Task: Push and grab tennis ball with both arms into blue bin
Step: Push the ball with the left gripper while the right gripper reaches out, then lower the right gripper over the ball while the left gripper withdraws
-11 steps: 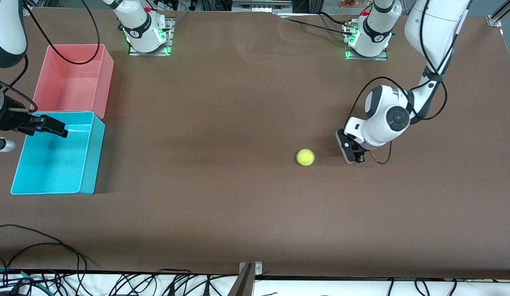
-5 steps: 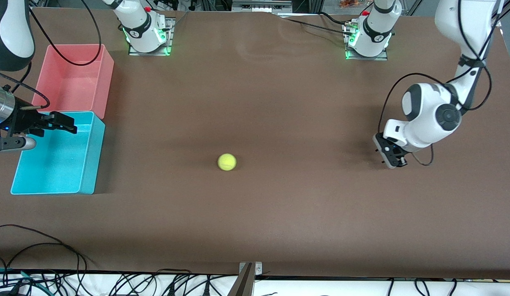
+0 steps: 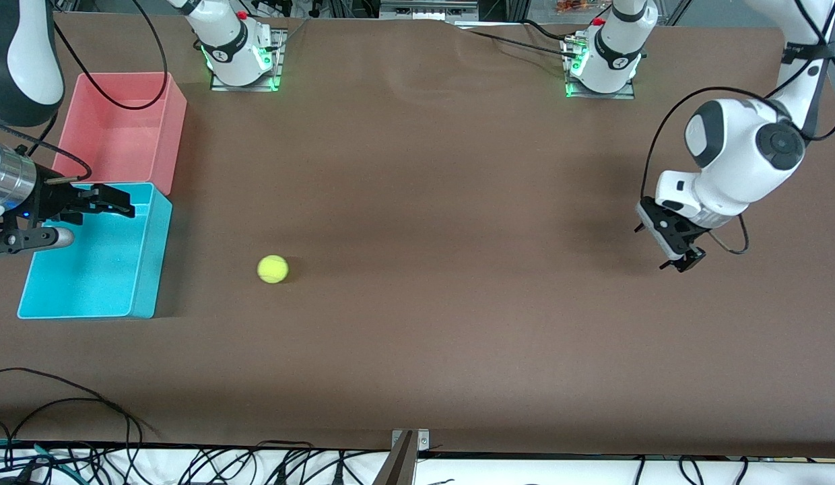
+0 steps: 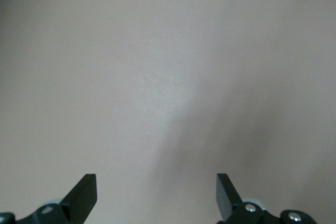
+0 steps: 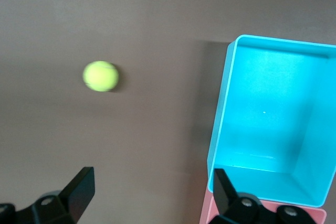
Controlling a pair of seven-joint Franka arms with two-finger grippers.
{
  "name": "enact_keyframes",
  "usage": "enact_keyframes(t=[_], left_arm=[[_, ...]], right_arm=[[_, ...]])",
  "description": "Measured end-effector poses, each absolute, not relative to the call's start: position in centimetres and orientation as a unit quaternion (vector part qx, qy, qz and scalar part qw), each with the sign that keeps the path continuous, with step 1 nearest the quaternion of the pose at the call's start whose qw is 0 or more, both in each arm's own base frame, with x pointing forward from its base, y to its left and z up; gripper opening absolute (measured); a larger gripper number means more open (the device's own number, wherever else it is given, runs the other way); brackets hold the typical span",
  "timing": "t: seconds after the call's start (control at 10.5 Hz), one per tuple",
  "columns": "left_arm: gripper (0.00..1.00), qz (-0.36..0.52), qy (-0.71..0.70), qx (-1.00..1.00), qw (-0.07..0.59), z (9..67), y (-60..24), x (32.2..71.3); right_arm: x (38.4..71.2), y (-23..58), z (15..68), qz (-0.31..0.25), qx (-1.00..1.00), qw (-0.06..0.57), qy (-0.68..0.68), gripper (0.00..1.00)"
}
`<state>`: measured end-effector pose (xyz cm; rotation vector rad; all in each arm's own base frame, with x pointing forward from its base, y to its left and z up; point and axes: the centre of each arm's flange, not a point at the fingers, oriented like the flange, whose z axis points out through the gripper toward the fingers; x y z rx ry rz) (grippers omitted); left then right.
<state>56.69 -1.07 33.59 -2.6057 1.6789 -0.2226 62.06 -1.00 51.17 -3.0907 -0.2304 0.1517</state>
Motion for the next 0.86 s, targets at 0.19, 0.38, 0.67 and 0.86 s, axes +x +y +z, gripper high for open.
enact_keyframes(t=[0.19,0.38,0.67,0.86], left_arm=[[1.00,-0.091,0.533,-0.841,0.030,36.3,-0.2,56.5],[1.00,-0.104,0.529,-0.841,0.040,38.2,0.3,56.3],[1.00,-0.130,0.514,-0.846,0.059,41.5,2.1,56.4],[1.00,-0.132,0.498,-0.855,0.062,43.6,4.2,55.8]], right_arm=[[61.9,0.0,50.6,0.061,-0.990,0.034,-0.125,1.00],[61.8,2.5,49.3,0.081,-0.979,0.056,-0.181,1.00],[62.0,5.5,47.3,0.099,-0.967,0.065,-0.224,1.00],[62.1,6.7,46.2,0.105,-0.953,0.069,-0.277,1.00]])
